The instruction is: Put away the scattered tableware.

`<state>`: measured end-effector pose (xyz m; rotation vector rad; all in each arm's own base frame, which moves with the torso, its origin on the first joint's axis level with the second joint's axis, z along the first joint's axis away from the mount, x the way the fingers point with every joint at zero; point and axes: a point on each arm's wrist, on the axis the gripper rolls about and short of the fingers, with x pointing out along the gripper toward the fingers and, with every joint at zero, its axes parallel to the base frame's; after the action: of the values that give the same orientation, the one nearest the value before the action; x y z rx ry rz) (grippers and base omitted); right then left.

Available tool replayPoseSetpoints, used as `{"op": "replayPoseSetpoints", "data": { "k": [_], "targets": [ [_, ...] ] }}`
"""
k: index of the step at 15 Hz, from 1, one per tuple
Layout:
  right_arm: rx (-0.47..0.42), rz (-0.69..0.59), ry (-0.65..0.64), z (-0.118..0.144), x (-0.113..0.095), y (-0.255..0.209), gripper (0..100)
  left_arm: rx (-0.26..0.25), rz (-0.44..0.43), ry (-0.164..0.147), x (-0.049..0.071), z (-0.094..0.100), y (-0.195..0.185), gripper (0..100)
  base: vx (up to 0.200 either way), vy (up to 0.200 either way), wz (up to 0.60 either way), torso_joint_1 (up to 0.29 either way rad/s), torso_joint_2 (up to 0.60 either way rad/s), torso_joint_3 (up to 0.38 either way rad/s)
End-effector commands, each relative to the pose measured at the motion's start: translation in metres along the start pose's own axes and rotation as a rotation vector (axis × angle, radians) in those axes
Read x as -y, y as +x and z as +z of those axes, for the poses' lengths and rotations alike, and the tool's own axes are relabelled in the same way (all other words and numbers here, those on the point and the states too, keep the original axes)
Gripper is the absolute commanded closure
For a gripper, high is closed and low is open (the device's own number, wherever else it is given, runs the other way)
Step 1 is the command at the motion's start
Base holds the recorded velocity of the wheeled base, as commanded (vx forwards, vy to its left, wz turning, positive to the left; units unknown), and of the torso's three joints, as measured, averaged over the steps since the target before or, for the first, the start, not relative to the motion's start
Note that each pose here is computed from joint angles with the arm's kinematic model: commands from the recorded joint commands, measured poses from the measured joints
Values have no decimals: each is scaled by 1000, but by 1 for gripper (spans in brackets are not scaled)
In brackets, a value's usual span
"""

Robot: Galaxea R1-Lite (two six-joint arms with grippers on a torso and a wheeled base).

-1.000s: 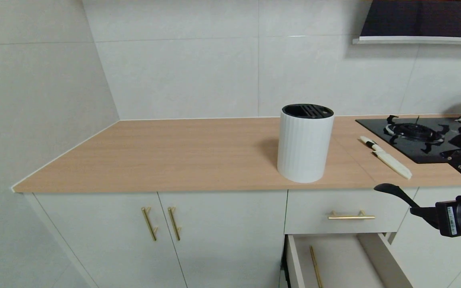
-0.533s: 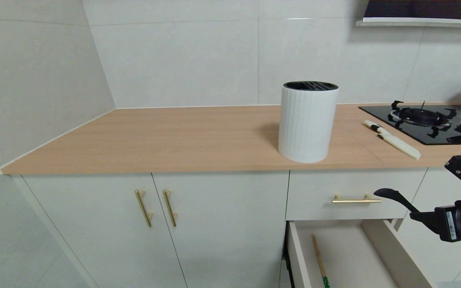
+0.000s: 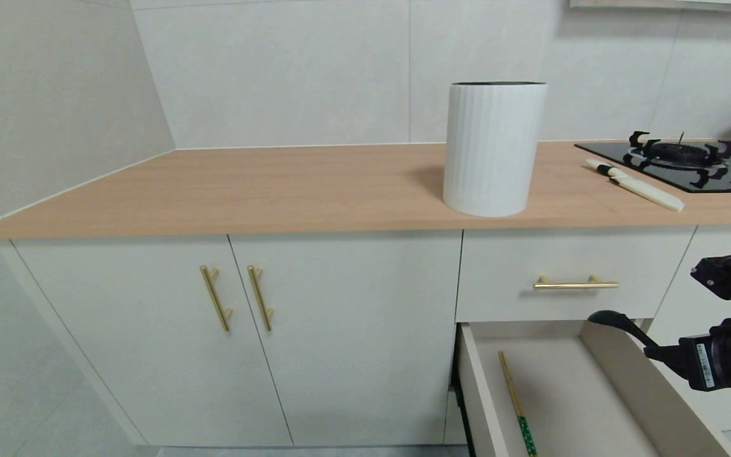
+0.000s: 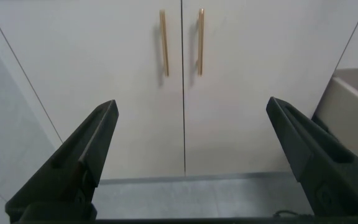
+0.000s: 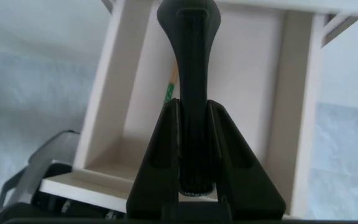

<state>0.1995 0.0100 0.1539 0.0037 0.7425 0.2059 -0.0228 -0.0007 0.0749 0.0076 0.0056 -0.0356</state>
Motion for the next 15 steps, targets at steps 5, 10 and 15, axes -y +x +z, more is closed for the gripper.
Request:
{"op": "replayPoseSetpoints", "data": {
  "k": [5, 10, 15],
  "targets": [
    [-54, 3, 7, -3, 2, 13, 100, 0, -1, 0, 0, 0, 0, 0, 0, 0, 0, -105, 366, 264],
    [-72, 13, -22, -7, 1, 16, 100, 0, 0, 0, 0, 0, 0, 0, 0, 0, 0, -6, 33, 15],
    [-212, 4, 38, -16, 10, 85, 100, 0, -1, 0, 0, 0, 0, 0, 0, 0, 0, 0, 0, 0]
  ]
}}
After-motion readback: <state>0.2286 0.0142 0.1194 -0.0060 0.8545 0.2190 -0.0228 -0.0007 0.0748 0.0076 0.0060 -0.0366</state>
